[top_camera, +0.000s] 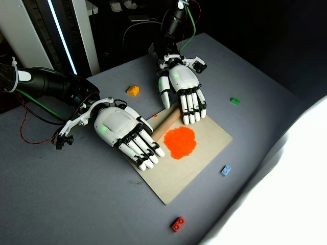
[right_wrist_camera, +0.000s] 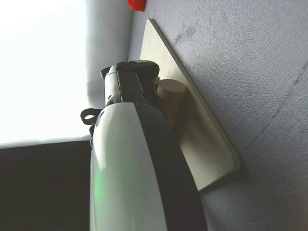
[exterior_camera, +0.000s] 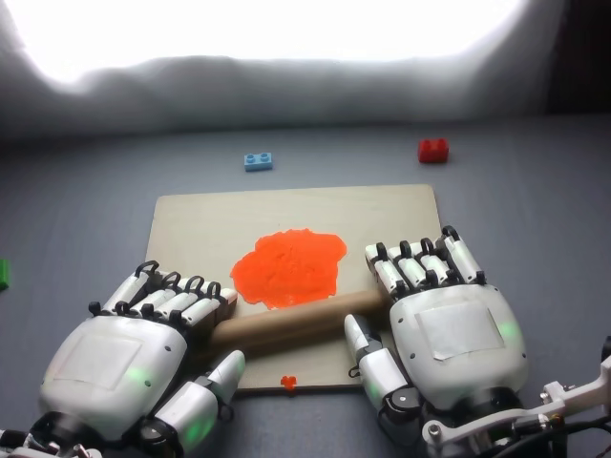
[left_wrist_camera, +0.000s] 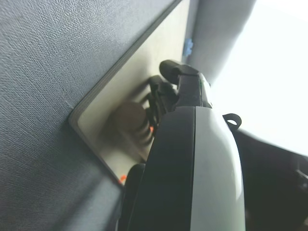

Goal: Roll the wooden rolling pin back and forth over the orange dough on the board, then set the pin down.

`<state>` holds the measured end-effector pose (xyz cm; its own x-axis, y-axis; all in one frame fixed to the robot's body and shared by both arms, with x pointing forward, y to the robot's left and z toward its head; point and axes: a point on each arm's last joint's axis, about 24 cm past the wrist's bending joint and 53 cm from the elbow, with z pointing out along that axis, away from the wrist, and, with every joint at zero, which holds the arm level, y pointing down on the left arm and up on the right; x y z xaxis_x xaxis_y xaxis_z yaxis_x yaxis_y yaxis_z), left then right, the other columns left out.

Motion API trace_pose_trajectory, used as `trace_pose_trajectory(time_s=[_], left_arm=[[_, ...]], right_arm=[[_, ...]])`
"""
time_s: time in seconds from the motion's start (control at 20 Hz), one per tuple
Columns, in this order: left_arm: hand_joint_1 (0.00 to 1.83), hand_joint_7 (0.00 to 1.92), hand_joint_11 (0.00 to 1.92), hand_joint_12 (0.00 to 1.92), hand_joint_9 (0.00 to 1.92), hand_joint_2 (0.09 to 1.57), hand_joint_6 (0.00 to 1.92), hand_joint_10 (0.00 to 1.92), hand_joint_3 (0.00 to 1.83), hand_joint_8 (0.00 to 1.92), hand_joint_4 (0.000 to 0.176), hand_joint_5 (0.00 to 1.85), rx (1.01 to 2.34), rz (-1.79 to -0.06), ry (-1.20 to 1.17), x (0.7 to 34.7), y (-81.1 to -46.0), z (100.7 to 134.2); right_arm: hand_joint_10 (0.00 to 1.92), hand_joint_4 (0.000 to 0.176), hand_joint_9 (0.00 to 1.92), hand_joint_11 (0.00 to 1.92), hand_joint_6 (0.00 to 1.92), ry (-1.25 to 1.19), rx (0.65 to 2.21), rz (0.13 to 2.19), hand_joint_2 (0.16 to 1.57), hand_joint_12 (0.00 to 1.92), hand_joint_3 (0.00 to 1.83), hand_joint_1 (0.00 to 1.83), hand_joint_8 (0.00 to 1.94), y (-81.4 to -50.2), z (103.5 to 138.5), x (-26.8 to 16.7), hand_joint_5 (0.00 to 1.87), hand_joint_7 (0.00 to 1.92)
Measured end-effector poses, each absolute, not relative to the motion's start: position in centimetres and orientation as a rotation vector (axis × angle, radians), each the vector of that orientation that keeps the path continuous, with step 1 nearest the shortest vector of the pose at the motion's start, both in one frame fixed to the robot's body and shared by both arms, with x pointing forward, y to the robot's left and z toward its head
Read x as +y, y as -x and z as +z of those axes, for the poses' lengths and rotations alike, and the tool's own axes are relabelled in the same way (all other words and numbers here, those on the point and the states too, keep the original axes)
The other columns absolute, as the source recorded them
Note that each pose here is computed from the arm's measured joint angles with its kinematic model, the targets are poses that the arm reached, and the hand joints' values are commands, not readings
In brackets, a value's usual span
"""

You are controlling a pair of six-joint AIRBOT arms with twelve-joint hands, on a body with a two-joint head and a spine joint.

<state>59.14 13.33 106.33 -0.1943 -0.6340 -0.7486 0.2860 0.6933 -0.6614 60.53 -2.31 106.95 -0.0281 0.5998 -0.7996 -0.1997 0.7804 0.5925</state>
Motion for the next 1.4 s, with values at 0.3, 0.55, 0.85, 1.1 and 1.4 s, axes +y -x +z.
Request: trace_pose_trajectory(time_s=[0.3, 0.55, 0.85, 1.1, 1.4], left_arm=[[0.00, 0.51, 0.00, 0.73, 0.41, 1.57, 0.00, 0.00, 0.08, 0.00, 0.000, 0.44, 1.567, -0.854, 0.287, 13.27, -59.08, 106.36], [0.00, 0.51, 0.00, 0.73, 0.41, 1.57, 0.00, 0.00, 0.09, 0.00, 0.000, 0.45, 1.567, -0.856, 0.288, 13.30, -59.04, 106.32], [0.00, 0.51, 0.00, 0.71, 0.41, 1.57, 0.01, 0.01, 0.09, 0.01, 0.000, 0.45, 1.570, -0.859, 0.290, 13.19, -58.94, 106.33], [0.00, 0.49, 0.00, 0.67, 0.39, 1.57, 0.00, 0.00, 0.08, 0.00, 0.000, 0.44, 1.572, -0.861, 0.287, 13.12, -59.07, 106.44], [0.00, 0.51, 0.00, 0.71, 0.41, 1.57, 0.00, 0.01, 0.08, 0.01, 0.000, 0.45, 1.574, -0.866, 0.282, 12.93, -59.17, 106.55]], right_arm=[[0.01, 0.000, 0.47, 0.00, 0.01, -0.343, 1.468, 0.660, 1.57, 1.04, 0.00, 0.00, 0.00, -60.53, 106.96, -2.30, 0.39, 0.48], [0.01, 0.000, 0.45, 0.00, 0.01, -0.343, 1.467, 0.660, 1.57, 1.01, 0.01, 0.00, 0.01, -60.53, 106.97, -2.31, 0.36, 0.46], [0.01, 0.000, 0.45, 0.00, 0.00, -0.343, 1.467, 0.660, 1.57, 1.02, 0.01, 0.00, 0.00, -60.54, 106.98, -2.33, 0.36, 0.45], [0.01, 0.000, 0.45, 0.00, 0.00, -0.344, 1.461, 0.662, 1.57, 1.00, 0.01, 0.00, 0.00, -60.65, 107.28, -2.23, 0.37, 0.46], [0.01, 0.000, 0.46, 0.00, 0.01, -0.342, 1.456, 0.661, 1.57, 1.01, 0.00, 0.00, 0.00, -60.74, 107.43, -2.35, 0.37, 0.47]])
